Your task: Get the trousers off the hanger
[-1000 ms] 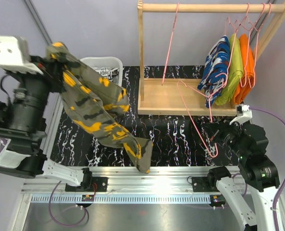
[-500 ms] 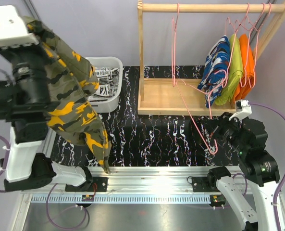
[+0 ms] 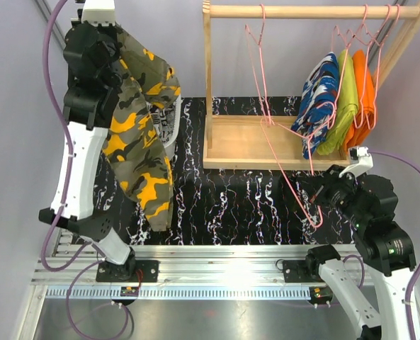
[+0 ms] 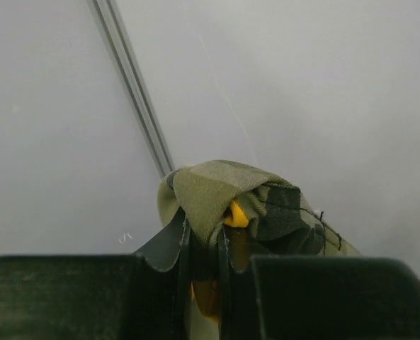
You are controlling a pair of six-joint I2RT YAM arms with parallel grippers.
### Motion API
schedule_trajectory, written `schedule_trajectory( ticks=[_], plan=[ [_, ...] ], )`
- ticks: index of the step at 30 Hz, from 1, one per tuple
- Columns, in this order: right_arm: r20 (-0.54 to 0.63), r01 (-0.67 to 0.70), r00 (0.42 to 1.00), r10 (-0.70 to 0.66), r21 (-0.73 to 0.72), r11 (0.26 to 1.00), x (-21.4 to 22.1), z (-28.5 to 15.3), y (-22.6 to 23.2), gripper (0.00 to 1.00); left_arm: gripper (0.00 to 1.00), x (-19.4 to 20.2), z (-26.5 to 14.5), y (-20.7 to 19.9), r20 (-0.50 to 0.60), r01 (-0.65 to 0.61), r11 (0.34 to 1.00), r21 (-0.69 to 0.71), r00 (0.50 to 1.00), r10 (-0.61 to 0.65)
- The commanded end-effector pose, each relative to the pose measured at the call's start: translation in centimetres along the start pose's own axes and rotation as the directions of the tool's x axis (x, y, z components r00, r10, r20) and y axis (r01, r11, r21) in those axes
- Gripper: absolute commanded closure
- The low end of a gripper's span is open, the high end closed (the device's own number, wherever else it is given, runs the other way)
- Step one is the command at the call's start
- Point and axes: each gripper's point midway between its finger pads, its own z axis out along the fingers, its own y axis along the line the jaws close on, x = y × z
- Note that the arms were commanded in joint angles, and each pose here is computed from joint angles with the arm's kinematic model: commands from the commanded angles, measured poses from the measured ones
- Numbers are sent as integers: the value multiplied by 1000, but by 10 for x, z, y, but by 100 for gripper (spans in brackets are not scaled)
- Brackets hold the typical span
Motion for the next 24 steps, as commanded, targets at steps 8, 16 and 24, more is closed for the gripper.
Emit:
schedule_trajectory(
  ticks=[8,16,24],
  plan=[
    [10,32,999,-31,-37,999,8,0,-1,100,100,63,45,-4,-93,83,995,-63,992,-88],
    [-7,18,1000,-19,-69,997,16,5,1,100,100,124,40,3,-308,64,985,-160,945,-111],
    [-40,17,999,-19,-71,997,29,4,-3,100,100,133,17,-12,-378,53,997,-50,923,-68]
  ],
)
